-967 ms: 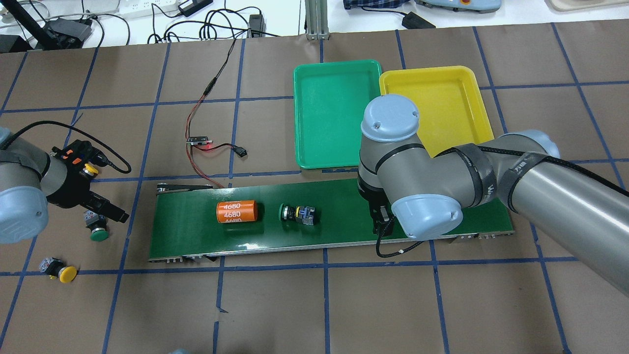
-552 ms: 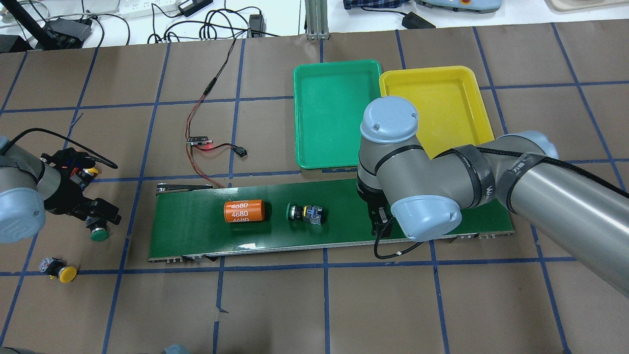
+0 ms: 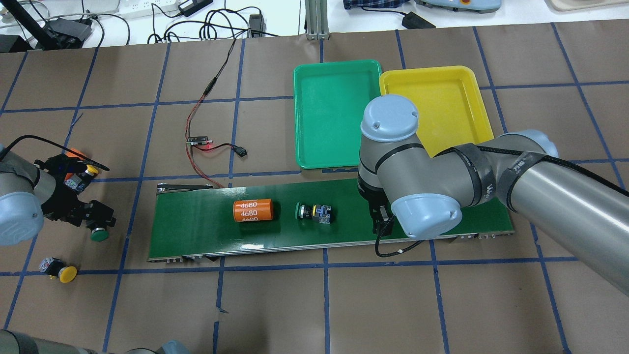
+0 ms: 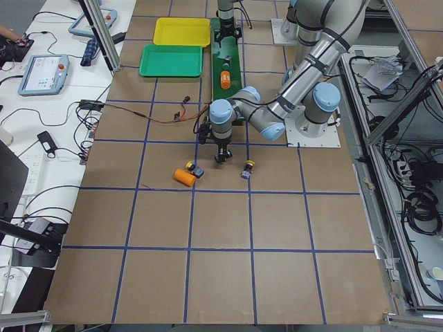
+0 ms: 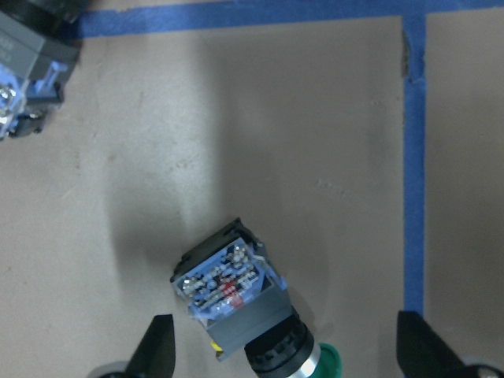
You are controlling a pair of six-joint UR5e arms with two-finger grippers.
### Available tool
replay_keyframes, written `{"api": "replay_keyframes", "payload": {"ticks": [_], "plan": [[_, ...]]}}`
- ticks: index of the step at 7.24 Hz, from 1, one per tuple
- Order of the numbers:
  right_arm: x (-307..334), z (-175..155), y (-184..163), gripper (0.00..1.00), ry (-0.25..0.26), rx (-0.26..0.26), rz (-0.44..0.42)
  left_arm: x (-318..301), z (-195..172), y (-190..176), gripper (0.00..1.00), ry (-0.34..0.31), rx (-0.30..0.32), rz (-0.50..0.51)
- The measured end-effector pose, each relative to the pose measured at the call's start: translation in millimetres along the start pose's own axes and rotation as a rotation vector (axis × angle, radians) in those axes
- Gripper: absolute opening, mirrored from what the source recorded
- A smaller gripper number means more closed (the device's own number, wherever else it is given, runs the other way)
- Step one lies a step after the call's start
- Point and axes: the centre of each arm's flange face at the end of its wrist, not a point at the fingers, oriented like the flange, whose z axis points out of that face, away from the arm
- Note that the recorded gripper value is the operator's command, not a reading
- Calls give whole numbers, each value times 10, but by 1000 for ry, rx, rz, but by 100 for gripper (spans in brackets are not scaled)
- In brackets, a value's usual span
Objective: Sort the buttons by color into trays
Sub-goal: 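Grasp the second green-capped button with the left gripper, then place button on belt with left gripper while right gripper grasps the first button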
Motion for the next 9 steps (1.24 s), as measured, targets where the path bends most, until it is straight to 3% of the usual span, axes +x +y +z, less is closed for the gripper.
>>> {"api": "replay_keyframes", "payload": {"ticks": [1,2,3,4,7,9], "plan": [[-5,4,-18,100,1,0,2,-31,61,11,82,8,-7,-14],[-19,0,-42,100,0,-3,5,-70,84,-1,31,1,1,-20],[-32,-6,-67,100,-1,-6,10,-108,81,-15,4,-25,15,-20],[-35,-6,-81,100,-1,-7,12,-128,76,-12,0,-51,17,-19],[-36,15,-104,100,5,-9,7,-96,16,-29,0,-82,21,7],[-44,21,-130,100,7,-5,3,180,-176,-163,0,-106,37,172]]}}
